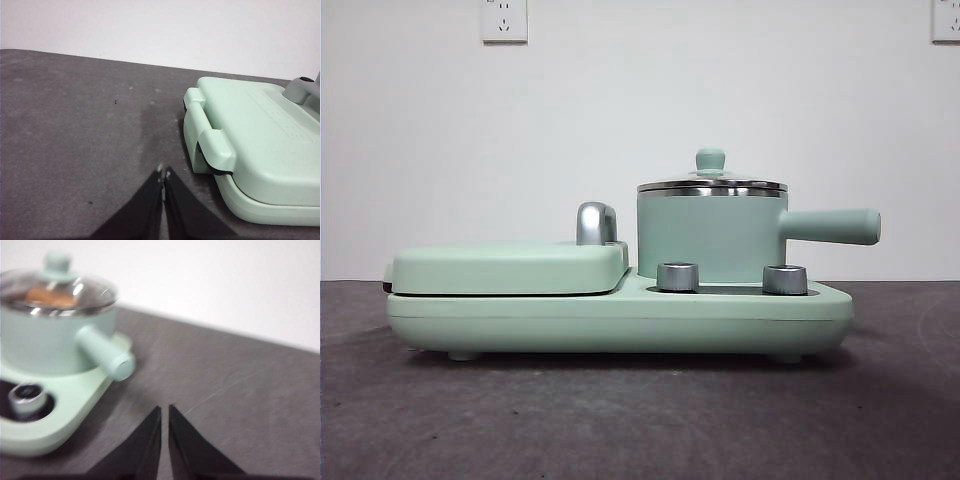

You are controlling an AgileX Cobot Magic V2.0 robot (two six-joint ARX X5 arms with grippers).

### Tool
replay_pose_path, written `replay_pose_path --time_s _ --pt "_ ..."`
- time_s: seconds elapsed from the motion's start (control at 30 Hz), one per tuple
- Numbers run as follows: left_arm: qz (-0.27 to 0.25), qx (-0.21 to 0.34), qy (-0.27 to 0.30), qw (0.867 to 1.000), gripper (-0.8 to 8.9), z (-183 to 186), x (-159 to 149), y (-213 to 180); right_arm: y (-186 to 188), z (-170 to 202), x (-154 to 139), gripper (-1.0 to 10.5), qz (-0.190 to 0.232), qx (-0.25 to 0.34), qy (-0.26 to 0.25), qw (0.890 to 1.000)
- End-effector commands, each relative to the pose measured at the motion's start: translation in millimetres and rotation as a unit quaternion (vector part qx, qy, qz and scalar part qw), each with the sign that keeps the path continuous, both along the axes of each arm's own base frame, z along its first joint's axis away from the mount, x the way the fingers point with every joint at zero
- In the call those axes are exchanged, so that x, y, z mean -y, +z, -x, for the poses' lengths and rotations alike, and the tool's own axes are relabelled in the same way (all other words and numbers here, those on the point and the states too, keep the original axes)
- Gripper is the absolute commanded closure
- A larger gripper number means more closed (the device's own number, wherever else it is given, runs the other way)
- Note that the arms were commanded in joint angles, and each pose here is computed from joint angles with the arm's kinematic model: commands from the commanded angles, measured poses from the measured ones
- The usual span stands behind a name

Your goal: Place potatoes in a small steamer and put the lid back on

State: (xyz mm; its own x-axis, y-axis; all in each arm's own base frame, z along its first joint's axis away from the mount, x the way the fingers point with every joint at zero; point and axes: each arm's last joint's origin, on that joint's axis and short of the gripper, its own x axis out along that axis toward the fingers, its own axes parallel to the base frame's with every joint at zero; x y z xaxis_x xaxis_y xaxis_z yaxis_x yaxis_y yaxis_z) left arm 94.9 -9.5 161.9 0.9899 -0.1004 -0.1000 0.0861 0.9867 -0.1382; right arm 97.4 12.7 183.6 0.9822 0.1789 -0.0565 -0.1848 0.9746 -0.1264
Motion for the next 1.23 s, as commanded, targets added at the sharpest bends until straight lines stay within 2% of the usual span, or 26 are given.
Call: replay_pose_path --time_s 0.03,0.27,0.47,1.23 --pt "0.002 -0.003 0.0 1.0 8.08 -1 0 -5 -7 4 3 9.3 -0.022 0.031 -0.006 0.999" --pt "0.002 -0.001 -0.001 1.0 8.08 -1 0 -5 -23 1 4 9.3 -0.035 -0.008 -0.009 0.999" --pt "0.002 -0.002 0.0 1.0 8.08 -1 0 -5 -20 1 4 9.3 -0.036 0.009 -0.008 0.999" --pt "0.002 -0.001 0.0 1.0 8.08 -1 0 -5 -20 1 4 9.3 -0.037 0.009 -0.008 0.999"
